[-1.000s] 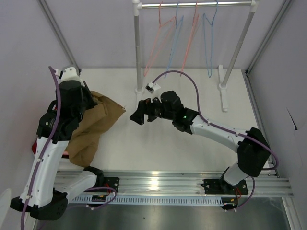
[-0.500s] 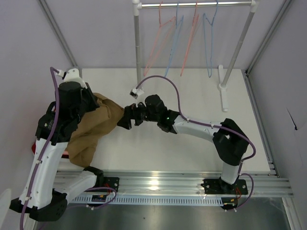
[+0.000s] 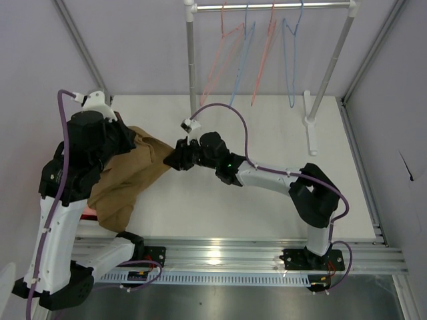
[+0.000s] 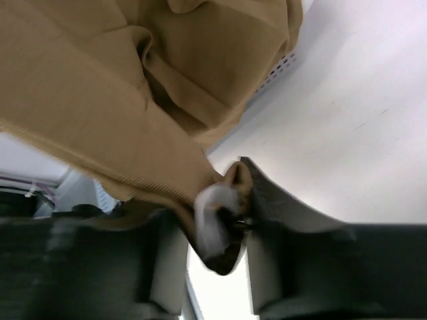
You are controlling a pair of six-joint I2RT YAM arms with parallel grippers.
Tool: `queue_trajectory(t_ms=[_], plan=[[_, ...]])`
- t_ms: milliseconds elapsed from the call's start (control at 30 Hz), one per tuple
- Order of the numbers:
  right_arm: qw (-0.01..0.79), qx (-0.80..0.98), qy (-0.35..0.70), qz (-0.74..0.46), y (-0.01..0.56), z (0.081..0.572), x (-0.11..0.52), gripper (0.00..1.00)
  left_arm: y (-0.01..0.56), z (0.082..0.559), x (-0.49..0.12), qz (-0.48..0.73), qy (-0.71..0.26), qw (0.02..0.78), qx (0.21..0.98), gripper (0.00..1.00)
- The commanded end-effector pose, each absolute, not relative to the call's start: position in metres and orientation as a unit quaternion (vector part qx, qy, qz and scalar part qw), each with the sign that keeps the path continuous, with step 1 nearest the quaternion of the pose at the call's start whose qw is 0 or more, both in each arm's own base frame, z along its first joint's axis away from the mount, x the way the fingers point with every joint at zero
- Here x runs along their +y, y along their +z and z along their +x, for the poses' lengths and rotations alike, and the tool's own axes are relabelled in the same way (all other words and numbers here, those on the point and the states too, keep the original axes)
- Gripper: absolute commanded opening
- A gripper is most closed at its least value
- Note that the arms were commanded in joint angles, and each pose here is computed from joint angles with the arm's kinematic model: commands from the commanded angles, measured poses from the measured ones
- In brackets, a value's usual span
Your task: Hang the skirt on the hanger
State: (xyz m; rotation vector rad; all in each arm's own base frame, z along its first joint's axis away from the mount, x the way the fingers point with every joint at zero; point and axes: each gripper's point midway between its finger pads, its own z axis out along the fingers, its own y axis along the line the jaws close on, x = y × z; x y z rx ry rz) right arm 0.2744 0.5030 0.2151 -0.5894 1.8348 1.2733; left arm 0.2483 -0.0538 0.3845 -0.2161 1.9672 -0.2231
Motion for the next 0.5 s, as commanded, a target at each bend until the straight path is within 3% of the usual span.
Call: queue_trajectory(t_ms=[0, 67, 167, 467], plan=[[0.458, 0.686, 0.527, -0.207, 0.266, 0.28, 0.505, 0.28, 0.421, 0.246, -0.068, -0.058, -0.135, 0.579, 0.802, 0.0], [0.466, 0.686, 0.521, -0.202, 0.271, 0.279, 0.501, 0.12, 0.425, 0.245, -0.072, -0.052, -0.145, 0.579, 0.8, 0.0], [0.487, 0.689, 0.502, -0.188, 0.285, 0.277, 0.486, 0.0, 0.431, 0.244, -0.075, -0.046, -0.156, 0.583, 0.796, 0.0], [0.571, 0.69, 0.419, -0.151, 0.377, 0.266, 0.392, 0.0, 0.456, 0.241, -0.103, -0.004, -0.224, 0.587, 0.778, 0.0]])
